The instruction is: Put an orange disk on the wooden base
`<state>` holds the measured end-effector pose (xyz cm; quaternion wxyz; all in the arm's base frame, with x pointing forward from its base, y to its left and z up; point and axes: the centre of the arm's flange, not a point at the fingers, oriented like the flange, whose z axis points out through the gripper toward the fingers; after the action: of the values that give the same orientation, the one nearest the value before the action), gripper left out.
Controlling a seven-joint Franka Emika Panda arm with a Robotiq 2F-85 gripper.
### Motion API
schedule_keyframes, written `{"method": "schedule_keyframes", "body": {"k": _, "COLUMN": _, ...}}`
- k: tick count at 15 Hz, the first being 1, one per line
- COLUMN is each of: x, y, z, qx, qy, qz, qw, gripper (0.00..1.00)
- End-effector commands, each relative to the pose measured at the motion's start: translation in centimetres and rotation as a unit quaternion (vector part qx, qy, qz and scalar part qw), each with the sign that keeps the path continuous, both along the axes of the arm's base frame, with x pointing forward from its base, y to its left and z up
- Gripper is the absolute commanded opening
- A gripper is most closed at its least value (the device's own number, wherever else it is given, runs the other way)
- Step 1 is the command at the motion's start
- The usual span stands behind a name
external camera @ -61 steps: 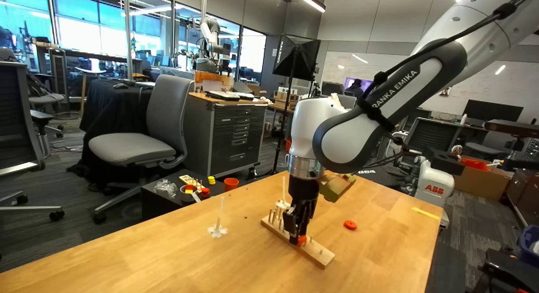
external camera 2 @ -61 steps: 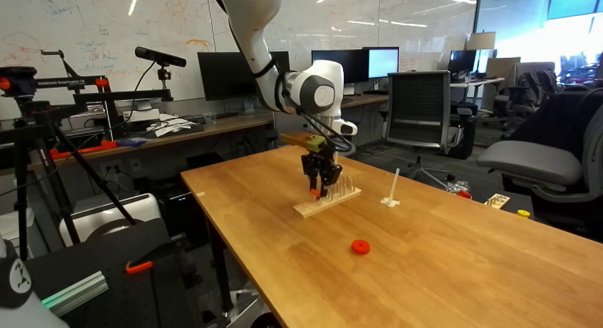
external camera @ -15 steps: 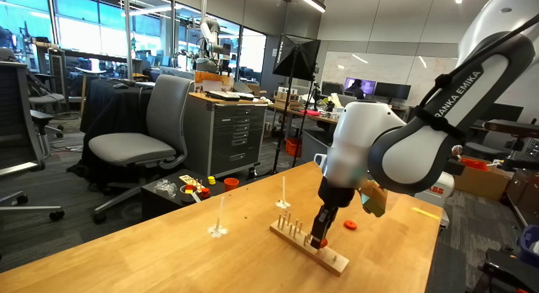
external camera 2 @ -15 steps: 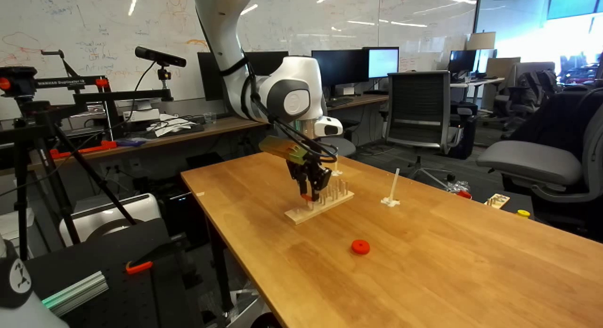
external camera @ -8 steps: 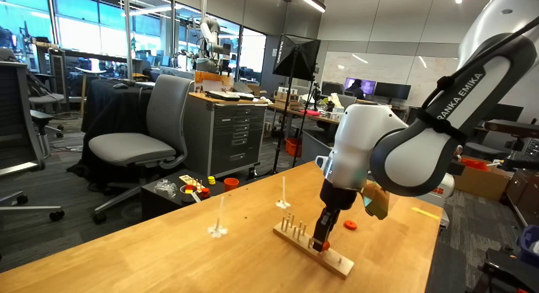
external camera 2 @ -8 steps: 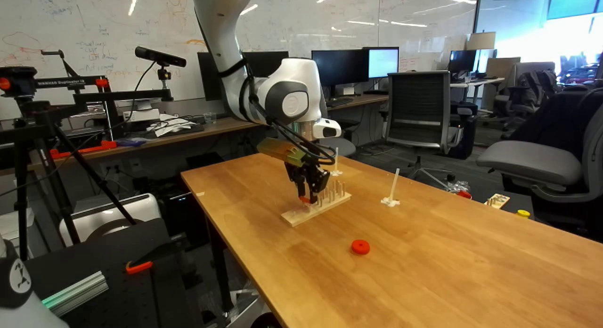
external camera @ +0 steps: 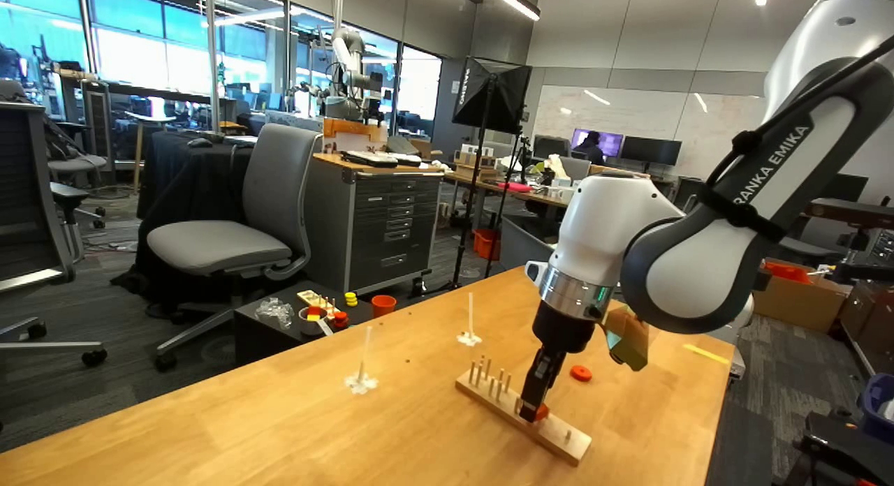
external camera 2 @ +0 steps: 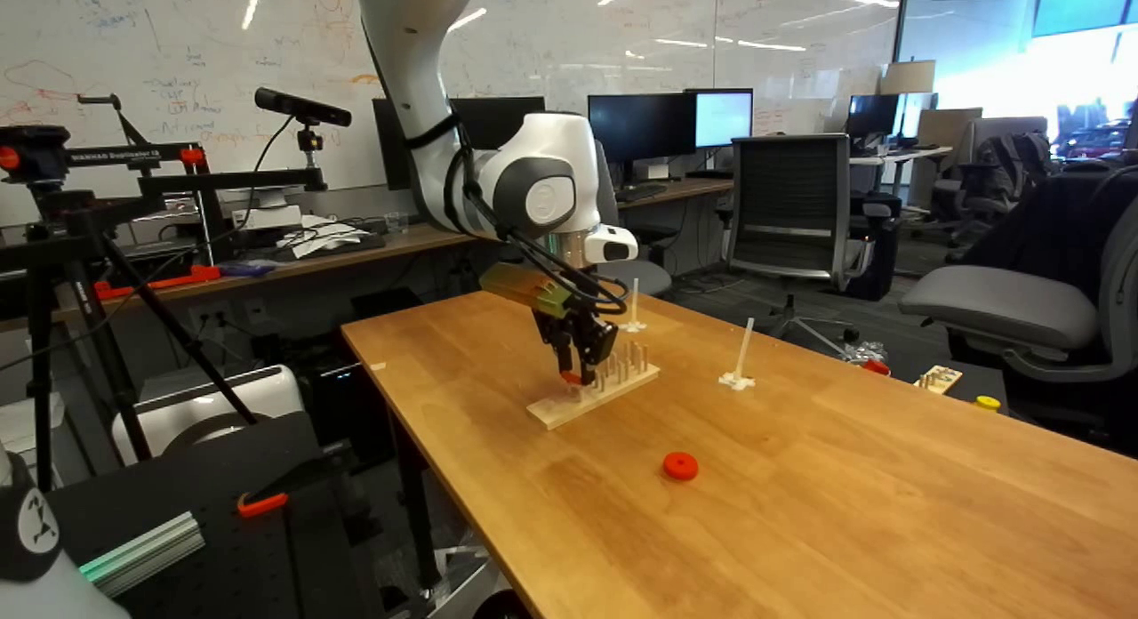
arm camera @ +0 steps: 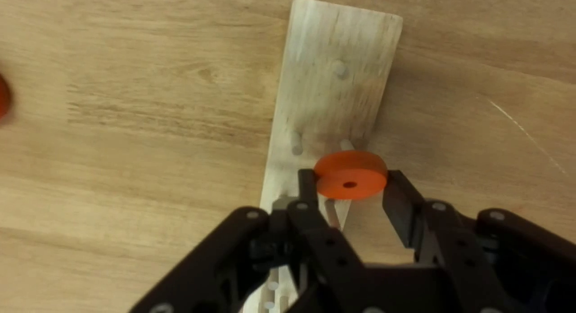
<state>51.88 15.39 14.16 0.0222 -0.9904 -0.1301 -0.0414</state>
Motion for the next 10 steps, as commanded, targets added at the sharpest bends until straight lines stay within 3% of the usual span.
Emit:
{"method": "schedule_keyframes", "body": {"k": 1, "x": -1.4, "y": 0.2, "z": 1.1, "qx": -0.001, "qy": -0.015, "qz": 0.015, "qw": 0.9998, "gripper": 0.18}}
{"method": "schedule_keyframes", "body": {"k": 10, "x": -2.6, "y": -0.2, "z": 1.1, "qx": 0.001, "qy": -0.026, "qz": 0.026, "qw": 0.9993, "gripper": 0.18}}
